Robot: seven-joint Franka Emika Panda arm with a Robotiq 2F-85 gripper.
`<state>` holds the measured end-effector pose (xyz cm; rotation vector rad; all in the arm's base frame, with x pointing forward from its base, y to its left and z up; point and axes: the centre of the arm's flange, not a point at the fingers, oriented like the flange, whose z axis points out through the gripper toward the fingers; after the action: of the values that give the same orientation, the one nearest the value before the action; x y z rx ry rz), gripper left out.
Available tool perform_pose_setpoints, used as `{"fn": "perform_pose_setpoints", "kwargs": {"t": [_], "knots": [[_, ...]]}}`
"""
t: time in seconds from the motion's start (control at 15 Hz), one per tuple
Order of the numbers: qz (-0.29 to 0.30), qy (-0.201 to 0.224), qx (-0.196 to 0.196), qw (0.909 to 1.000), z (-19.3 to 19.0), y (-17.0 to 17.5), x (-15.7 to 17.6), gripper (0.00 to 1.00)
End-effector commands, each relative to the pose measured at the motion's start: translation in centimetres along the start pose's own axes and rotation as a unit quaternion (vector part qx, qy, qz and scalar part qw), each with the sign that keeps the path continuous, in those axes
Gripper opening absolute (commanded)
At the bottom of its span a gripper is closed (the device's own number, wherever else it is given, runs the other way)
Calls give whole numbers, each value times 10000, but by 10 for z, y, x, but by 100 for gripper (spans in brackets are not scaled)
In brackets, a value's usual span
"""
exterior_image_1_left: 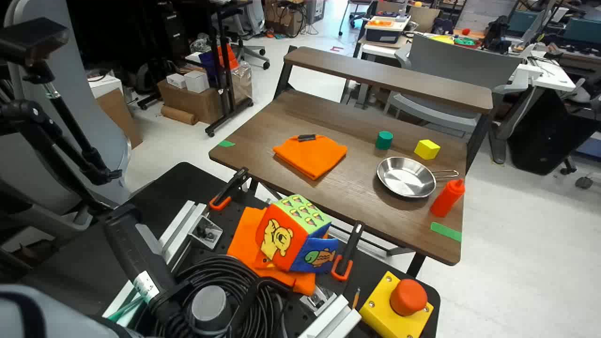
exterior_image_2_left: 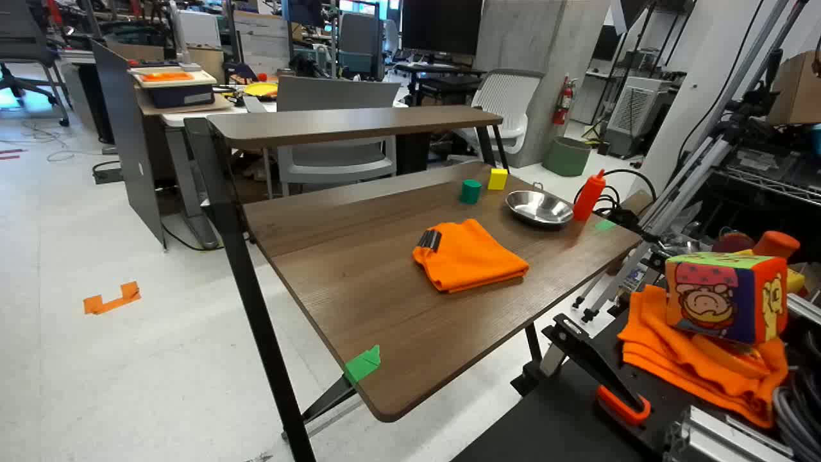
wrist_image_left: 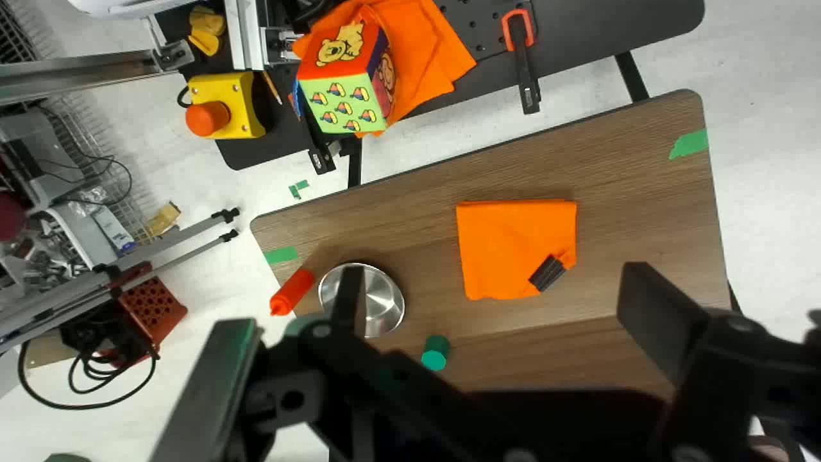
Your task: Put the bottle on the pan
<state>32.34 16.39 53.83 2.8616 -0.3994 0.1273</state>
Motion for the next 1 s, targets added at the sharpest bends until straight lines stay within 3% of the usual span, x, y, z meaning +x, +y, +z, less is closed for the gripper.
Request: {"fn": "perform_pose_setpoints", "kwargs": {"t": [0.0, 0.67, 0.93], "knots": [[0, 5, 3, 10000, 0, 0, 0, 100], [0, 8, 5, 10000, -1, 0, 0, 100], [-148, 455, -150, 9987, 24, 35, 33, 100]]}}
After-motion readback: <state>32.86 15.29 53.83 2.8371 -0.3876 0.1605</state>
